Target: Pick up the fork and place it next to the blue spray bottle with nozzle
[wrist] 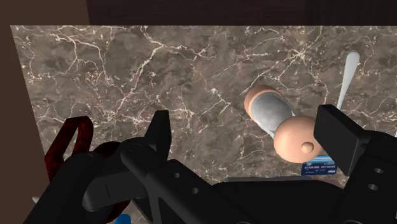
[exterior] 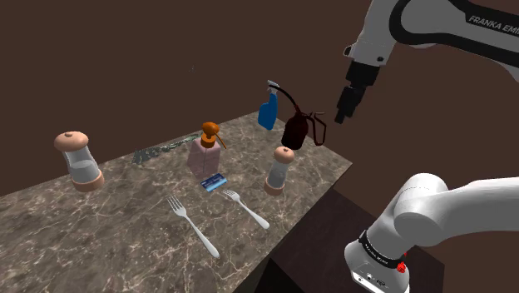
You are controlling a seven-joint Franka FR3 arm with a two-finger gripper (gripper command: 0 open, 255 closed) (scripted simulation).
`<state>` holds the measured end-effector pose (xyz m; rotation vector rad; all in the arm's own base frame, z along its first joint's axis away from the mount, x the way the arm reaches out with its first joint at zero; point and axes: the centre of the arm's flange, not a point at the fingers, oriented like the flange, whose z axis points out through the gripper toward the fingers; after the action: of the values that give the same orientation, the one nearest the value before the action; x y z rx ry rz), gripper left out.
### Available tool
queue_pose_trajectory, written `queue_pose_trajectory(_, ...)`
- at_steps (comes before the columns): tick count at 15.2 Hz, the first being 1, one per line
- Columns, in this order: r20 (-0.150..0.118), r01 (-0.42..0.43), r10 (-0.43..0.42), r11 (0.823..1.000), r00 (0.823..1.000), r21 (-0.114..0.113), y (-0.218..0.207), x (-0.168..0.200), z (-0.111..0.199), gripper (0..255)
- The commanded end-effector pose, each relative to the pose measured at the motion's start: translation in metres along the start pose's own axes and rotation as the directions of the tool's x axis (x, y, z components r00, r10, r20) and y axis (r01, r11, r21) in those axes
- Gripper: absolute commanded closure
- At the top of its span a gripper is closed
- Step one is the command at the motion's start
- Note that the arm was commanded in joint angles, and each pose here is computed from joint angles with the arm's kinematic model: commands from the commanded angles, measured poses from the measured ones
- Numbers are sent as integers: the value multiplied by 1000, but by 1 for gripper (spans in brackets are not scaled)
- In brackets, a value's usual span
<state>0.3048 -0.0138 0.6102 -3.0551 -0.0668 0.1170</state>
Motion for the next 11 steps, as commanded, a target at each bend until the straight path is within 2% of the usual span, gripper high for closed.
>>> queue_pose_trajectory(1,0,0,0,1000,1000,0,0,0,0,0)
queue_pose_trajectory(11,-35,-15,15,1000,999,-16,-101,48,70,0)
